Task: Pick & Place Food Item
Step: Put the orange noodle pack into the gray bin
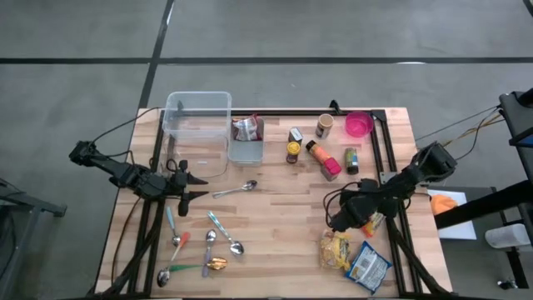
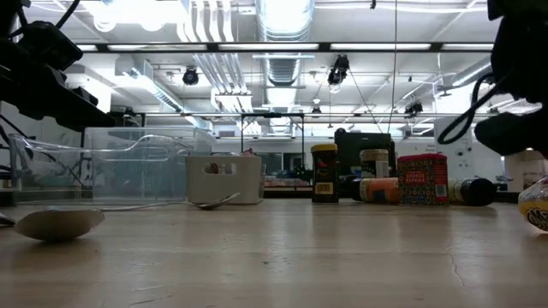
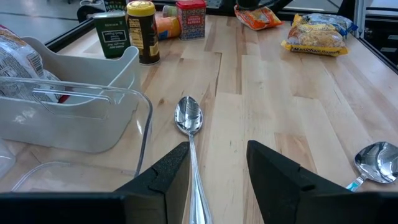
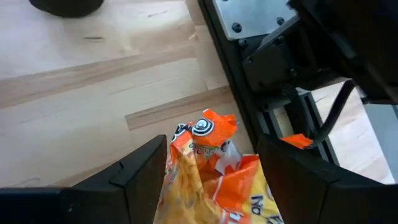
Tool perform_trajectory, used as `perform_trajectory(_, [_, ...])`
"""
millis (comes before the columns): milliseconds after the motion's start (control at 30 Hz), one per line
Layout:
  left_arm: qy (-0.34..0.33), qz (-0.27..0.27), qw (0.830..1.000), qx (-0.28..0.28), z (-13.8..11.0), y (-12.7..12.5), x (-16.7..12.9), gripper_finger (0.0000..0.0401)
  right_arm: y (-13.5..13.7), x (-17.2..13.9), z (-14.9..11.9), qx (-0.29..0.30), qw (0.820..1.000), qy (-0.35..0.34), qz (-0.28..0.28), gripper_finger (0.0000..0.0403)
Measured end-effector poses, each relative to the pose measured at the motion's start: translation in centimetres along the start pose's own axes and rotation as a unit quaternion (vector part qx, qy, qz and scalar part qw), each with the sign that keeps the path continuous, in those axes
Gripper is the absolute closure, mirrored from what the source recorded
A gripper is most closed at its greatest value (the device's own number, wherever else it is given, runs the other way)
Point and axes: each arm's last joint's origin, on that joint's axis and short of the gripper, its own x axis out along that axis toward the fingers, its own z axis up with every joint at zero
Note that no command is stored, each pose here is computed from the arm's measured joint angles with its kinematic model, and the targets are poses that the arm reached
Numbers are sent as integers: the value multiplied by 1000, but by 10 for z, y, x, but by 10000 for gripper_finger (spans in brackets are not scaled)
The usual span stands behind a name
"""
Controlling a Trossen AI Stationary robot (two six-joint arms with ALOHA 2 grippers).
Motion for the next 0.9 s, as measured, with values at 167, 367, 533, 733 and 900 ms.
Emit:
perform_trajectory(167, [0, 0, 1000, 0, 0, 0, 0, 238, 5, 12, -7, 1, 1000, -2, -6, 152])
perform_trajectory(367, [0, 0, 1000, 0, 0, 0, 0, 238, 9, 17, -11, 2, 1000, -6, -10, 152])
perform_trajectory(533, [0, 0, 1000, 0, 0, 0, 0, 238, 9, 18, -12, 2, 1000, -2, -5, 166])
perform_trajectory(733, [0, 0, 1000, 0, 0, 0, 0, 238, 12, 23, -15, 4, 1000, 13, 9, 239])
perform_trajectory(900, [0, 0, 1000, 0, 0, 0, 0, 238, 14, 25, -16, 3, 1000, 13, 28, 309])
